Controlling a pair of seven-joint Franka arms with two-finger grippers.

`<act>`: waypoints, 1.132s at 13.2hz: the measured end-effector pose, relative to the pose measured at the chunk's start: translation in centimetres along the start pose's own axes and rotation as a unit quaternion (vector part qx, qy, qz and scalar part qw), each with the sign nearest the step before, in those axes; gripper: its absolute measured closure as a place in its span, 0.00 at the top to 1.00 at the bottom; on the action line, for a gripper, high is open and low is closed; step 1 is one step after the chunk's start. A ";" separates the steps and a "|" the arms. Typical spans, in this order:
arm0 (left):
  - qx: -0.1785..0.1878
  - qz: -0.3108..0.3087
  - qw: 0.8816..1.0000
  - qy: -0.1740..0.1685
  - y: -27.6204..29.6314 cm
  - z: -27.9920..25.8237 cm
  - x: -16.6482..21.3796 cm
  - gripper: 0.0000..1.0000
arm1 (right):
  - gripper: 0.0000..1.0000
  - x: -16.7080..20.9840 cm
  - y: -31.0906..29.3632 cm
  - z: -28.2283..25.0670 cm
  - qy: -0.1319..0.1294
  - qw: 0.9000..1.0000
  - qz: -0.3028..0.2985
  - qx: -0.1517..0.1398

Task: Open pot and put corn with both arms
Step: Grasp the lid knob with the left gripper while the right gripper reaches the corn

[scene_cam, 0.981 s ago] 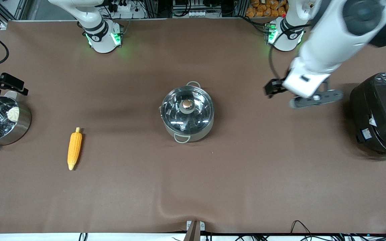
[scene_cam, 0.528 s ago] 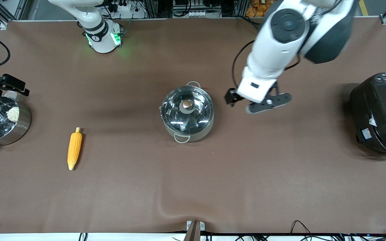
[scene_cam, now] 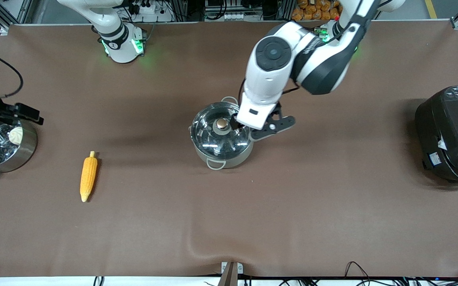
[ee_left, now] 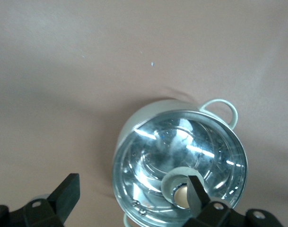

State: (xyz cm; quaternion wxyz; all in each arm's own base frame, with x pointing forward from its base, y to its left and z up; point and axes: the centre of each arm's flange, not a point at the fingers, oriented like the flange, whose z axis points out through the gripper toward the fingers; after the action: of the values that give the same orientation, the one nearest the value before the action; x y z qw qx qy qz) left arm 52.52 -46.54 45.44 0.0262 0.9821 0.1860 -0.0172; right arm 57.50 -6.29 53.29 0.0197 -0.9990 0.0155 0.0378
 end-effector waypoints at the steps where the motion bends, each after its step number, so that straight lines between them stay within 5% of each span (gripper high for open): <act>1: -0.002 0.003 1.000 0.000 0.7 0.9 -0.5 1.00 | 1.00 0.6 0.1 1.1 -0.001 1.000 0.000 -0.001; 15: -0.001 -0.033 0.999 0.019 6.3 9.8 -6.0 1.00 | 1.00 5.1 1.2 12.8 -0.030 0.999 -0.009 -0.009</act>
State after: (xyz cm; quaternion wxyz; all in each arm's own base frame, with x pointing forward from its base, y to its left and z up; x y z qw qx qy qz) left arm 49.01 -55.19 36.24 0.0233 0.9756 0.2184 0.0009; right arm 61.63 -7.14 40.06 0.0113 -0.9976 0.0056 0.0678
